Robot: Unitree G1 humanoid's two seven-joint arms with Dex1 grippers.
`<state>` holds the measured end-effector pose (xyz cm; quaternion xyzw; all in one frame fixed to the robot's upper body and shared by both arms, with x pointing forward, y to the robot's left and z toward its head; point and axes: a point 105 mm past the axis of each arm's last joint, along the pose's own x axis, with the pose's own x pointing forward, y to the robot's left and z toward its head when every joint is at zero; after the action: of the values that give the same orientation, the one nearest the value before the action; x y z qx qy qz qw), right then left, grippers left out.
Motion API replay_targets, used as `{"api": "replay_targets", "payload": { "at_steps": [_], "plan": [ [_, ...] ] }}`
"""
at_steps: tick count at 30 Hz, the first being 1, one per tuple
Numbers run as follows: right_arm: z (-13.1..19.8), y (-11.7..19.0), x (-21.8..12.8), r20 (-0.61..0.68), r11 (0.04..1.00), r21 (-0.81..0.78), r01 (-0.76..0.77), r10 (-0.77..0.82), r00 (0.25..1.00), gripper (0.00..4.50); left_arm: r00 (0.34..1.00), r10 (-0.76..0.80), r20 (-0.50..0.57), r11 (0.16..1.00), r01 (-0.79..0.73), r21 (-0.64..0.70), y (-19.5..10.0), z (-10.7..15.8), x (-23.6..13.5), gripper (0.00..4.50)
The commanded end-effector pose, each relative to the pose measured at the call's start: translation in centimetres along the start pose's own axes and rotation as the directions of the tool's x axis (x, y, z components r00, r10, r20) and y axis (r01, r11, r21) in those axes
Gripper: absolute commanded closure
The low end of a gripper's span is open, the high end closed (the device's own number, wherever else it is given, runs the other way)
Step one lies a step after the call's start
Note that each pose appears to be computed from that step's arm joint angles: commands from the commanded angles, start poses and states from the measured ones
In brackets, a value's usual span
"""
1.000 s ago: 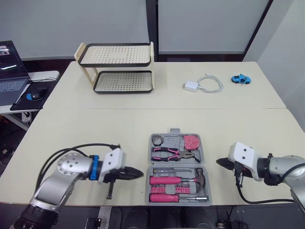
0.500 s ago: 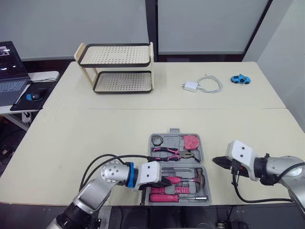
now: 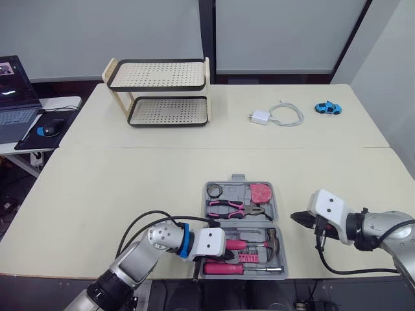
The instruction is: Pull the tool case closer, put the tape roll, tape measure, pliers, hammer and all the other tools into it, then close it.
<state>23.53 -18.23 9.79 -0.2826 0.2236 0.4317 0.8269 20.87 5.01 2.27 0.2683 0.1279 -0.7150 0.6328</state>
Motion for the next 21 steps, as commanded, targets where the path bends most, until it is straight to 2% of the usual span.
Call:
{"api": "replay_targets", "payload": {
  "at_steps": [1,21],
  "plan": [
    [0.4,-0.4,-0.5,0.004,1.000,-0.024,0.019,-0.019,1.000,4.50,1.000,-0.014,-0.007,1.000,0.014,0.013,0.0,0.2,0.4,4.48],
    [0.5,-1.1,-0.6,-0.017,0.999,0.025,0.029,-0.028,0.999,4.50,0.996,-0.008,-0.090,1.000,0.009,0.013,0.0,-1.2,-1.3,4.48]
  ]
}}
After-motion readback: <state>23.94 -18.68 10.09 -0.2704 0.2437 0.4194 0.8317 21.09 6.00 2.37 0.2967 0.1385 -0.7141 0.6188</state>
